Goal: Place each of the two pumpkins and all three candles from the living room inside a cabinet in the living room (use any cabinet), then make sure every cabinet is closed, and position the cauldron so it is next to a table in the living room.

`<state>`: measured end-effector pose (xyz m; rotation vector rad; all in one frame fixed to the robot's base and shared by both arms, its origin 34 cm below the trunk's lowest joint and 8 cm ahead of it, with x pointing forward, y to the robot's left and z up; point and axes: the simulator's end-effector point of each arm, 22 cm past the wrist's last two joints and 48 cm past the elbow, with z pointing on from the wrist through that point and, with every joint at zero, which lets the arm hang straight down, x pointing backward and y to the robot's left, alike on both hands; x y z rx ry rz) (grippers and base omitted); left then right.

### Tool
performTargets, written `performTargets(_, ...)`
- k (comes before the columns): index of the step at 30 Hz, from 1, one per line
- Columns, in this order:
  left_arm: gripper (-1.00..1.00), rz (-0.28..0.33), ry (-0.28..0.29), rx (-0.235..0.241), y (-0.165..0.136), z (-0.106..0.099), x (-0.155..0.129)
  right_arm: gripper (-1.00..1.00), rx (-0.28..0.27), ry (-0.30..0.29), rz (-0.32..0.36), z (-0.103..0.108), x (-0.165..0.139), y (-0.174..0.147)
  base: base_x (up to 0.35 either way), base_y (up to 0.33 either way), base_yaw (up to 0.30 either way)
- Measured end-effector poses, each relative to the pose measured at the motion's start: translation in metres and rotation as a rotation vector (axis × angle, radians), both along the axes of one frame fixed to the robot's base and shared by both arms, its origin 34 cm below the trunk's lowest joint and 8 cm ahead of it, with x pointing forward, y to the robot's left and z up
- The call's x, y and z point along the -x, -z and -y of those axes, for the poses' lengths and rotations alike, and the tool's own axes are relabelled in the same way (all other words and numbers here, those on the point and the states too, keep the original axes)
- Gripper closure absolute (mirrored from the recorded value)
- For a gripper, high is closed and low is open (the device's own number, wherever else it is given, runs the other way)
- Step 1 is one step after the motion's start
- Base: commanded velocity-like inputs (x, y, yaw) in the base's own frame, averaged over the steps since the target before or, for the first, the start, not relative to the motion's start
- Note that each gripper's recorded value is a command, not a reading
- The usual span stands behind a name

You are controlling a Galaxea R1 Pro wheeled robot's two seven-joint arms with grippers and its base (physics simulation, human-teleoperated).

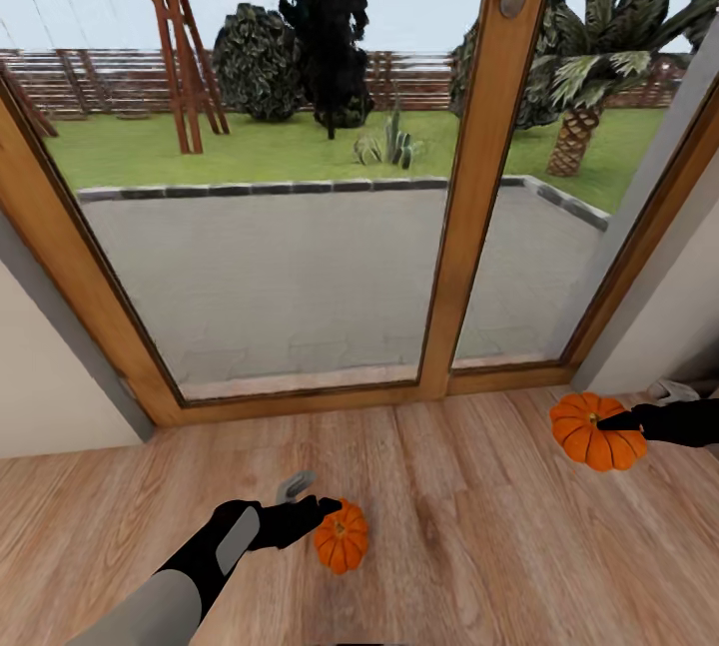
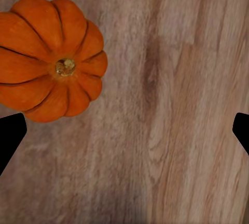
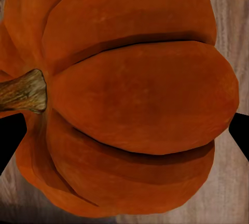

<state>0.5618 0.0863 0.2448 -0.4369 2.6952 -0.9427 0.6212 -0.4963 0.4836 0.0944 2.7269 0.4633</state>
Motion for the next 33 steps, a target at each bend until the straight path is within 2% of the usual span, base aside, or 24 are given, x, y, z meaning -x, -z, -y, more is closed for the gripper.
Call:
performTargets(7, -1.00, 0.001, 0.004, -0.002, 0.000, 0.000, 0.000, 1.00, 0.004, 0.001, 0.000, 0.002, 0.000, 0.000, 0.006, -0.003, -0.075)
performTargets(14, -1.00, 0.001, 0.025, -0.034, 0.004, -0.003, 0.003, 1.00, 0.002, 0.001, 0.000, 0.001, 0.000, 0.000, 0.000, 0.000, -0.011)
performTargets(21, -1.00, -0.030, 0.026, -0.041, 0.020, -0.005, 0.011, 1.00, 0.002, 0.000, -0.030, 0.000, 0.001, 0.017, 0.000, 0.000, 0.000)
performTargets(26, -1.00, -0.066, 0.020, -0.083, 0.035, -0.013, 0.018, 1.00, 0.002, -0.001, -0.051, 0.000, 0.001, 0.028, 0.000, 0.000, 0.000)
performTargets(33, -1.00, -0.098, 0.016, -0.085, 0.050, -0.014, 0.026, 1.00, 0.002, -0.001, -0.080, 0.000, 0.003, 0.044, 0.000, 0.000, 0.000)
